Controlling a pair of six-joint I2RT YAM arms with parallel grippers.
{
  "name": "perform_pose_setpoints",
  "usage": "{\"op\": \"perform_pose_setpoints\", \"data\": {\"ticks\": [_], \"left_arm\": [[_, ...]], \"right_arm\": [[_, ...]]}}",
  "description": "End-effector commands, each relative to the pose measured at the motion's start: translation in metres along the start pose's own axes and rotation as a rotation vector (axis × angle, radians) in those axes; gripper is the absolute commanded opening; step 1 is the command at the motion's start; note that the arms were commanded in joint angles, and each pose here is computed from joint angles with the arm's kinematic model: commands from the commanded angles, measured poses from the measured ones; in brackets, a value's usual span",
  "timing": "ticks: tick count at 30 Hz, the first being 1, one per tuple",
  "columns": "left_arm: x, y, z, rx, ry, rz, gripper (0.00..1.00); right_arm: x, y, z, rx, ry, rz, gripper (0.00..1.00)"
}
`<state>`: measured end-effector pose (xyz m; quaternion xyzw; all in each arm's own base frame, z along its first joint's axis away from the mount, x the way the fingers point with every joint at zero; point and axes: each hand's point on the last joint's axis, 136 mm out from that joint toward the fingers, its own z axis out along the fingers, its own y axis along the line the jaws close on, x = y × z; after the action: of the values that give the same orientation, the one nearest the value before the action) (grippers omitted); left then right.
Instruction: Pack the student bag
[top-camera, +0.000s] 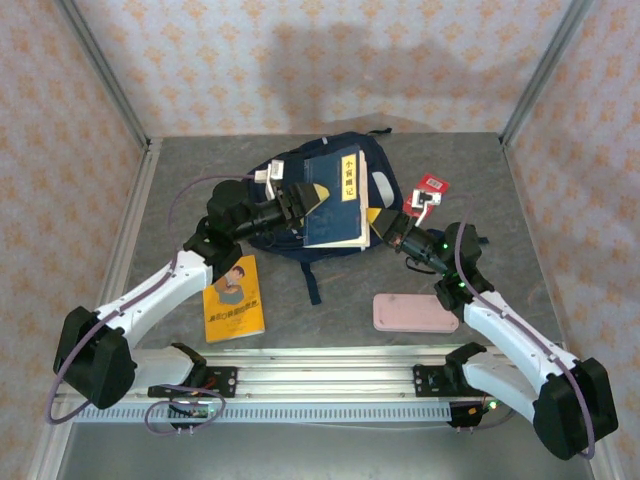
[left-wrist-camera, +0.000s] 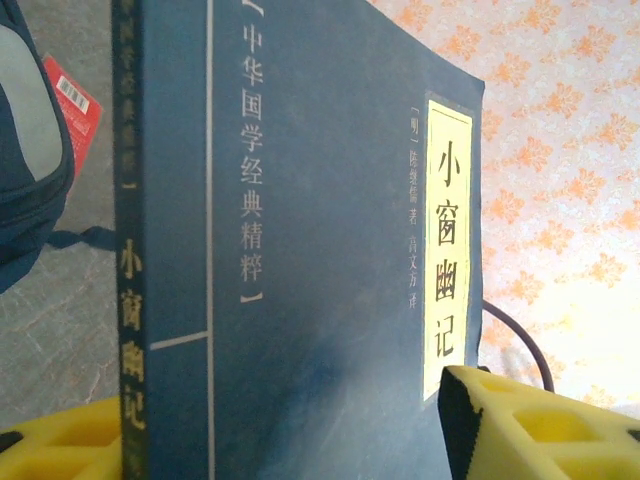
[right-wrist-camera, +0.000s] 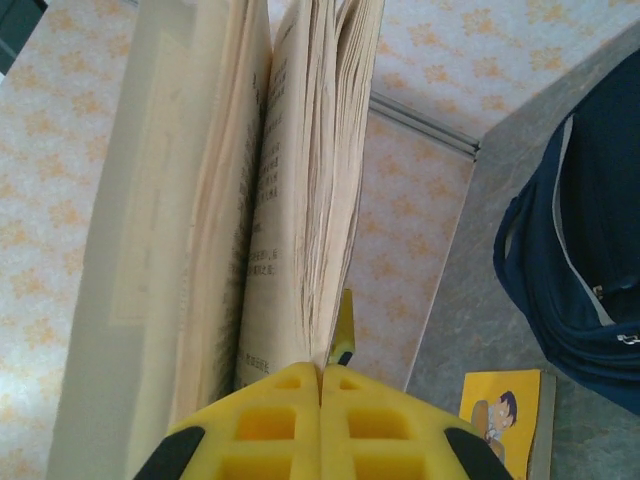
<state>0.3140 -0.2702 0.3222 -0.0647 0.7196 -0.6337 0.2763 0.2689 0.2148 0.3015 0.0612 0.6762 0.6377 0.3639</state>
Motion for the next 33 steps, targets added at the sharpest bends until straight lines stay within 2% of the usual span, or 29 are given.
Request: {"op": "perform_pose_setpoints", "data": {"ticks": [1, 3, 7, 9, 12, 15, 19, 21, 25, 28, 33], "left_arm": [[-0.003, -0.010, -0.008, 0.032, -0.025, 0.045, 0.54], [-0.003, -0.009, -0.007, 0.036, -0.025, 0.042, 0.43], [-0.002, -0.005, -0.004, 0.033, -0.023, 0.055, 0.10], [-0.002, -0.004, -0.004, 0.029, -0.024, 0.063, 0.00], [-0.003, -0.007, -0.008, 0.028, -0.043, 0.087, 0.00], [-0.005, -0.013, -0.015, 0.013, -0.063, 0.135, 0.00], [-0.007, -0.026, -0.024, 0.006, -0.084, 0.191, 0.00], [-0.007, -0.032, -0.026, 0.011, -0.084, 0.207, 0.00], [-0.003, -0.039, -0.023, 0.044, -0.043, 0.222, 0.00], [0.001, -0.046, -0.022, 0.083, -0.024, 0.235, 0.00], [0.008, -0.063, -0.023, 0.145, 0.010, 0.253, 0.00]], "right_arm": [[-0.008, 0.016, 0.000, -0.033, -0.027, -0.052, 0.00], [-0.008, 0.019, 0.001, -0.045, -0.021, -0.050, 0.00], [-0.007, 0.024, 0.003, -0.059, -0.009, -0.056, 0.00], [-0.007, 0.027, 0.003, -0.061, 0.000, -0.059, 0.00], [-0.005, 0.029, 0.003, -0.041, 0.022, -0.080, 0.03], [-0.007, 0.026, -0.001, 0.019, 0.018, -0.118, 0.39], [-0.020, 0.019, -0.017, 0.182, -0.040, -0.251, 0.59], [-0.021, 0.025, -0.018, 0.175, -0.034, -0.277, 0.70], [-0.010, 0.049, -0.003, 0.056, 0.072, -0.262, 0.95], [-0.011, 0.055, 0.004, 0.016, 0.088, -0.242, 1.00], [-0.013, 0.058, 0.018, -0.011, 0.132, -0.214, 0.99]]}}
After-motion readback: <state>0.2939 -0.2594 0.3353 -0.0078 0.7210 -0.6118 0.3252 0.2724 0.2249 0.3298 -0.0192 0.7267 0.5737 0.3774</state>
